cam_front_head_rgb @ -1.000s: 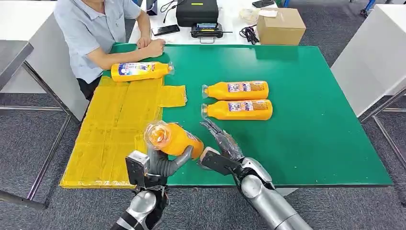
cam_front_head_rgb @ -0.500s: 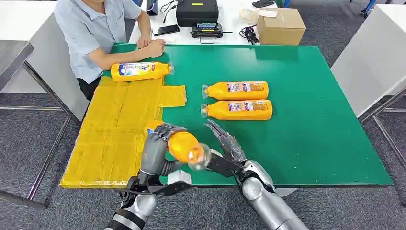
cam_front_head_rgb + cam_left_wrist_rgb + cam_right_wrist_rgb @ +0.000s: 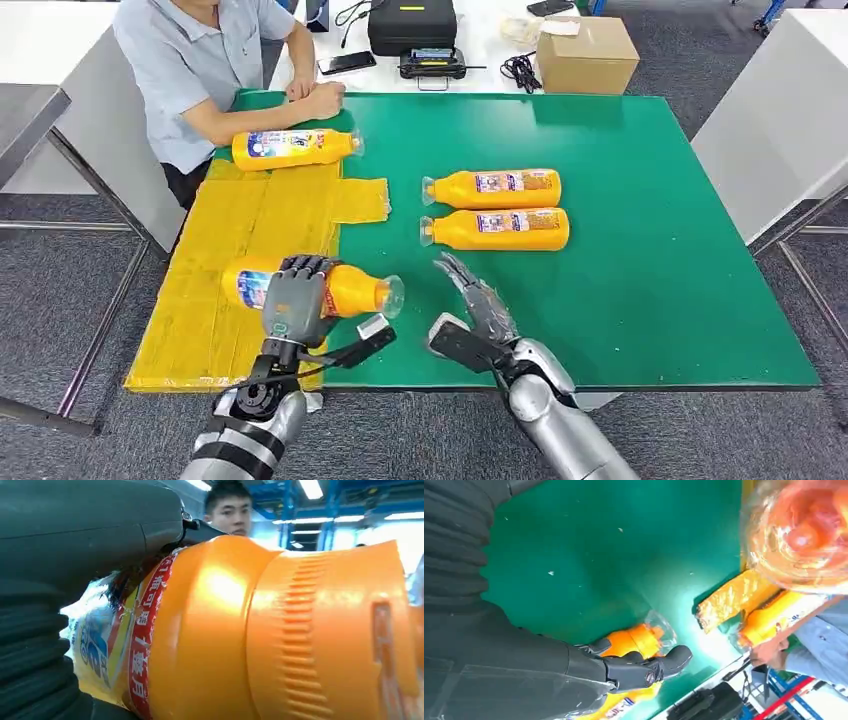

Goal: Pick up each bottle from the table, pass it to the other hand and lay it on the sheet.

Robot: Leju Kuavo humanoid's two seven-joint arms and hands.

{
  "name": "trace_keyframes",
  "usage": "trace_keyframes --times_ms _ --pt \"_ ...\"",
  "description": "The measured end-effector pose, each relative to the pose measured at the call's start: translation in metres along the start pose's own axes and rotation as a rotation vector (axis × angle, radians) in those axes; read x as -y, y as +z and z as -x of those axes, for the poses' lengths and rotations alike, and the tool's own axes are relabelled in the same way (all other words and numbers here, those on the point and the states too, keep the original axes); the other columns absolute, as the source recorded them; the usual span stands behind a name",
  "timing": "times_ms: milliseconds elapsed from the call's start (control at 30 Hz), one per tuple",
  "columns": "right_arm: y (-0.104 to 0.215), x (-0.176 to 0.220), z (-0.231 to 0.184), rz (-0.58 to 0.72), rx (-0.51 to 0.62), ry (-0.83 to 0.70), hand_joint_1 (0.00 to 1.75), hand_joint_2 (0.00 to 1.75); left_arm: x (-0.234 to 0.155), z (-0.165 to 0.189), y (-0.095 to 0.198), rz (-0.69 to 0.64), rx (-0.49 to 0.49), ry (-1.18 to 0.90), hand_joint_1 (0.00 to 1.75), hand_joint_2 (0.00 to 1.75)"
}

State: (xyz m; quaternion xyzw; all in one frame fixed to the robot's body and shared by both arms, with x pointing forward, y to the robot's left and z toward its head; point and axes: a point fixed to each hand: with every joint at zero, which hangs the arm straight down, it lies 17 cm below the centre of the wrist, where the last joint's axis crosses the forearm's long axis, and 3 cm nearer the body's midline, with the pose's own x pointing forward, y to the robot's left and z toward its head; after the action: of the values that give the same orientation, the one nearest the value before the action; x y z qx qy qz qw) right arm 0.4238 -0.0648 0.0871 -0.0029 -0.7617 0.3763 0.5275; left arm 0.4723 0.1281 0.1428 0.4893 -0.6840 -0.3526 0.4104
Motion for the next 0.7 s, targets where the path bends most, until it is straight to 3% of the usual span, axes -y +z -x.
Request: trace_keyframes --times_ms 333,500,700 --pt "0.002 -0.007 -0.002 -0.005 -0.007 -0.031 0.0 1.75 0.045 0.068 -0.014 0.182 -0.126 -0.138 1.75 1.75" --pt "0.0 -0.007 -0.003 -0.002 -0.006 -0.037 0.0 1.75 0.068 0.084 -0.011 0.296 -0.138 -0.176 1.75 1.75" --pt "-0.001 -0.005 -0.003 0.003 -0.008 -0.045 0.0 1.75 0.076 0.089 -0.017 0.341 -0.134 -0.182 1.75 1.75"
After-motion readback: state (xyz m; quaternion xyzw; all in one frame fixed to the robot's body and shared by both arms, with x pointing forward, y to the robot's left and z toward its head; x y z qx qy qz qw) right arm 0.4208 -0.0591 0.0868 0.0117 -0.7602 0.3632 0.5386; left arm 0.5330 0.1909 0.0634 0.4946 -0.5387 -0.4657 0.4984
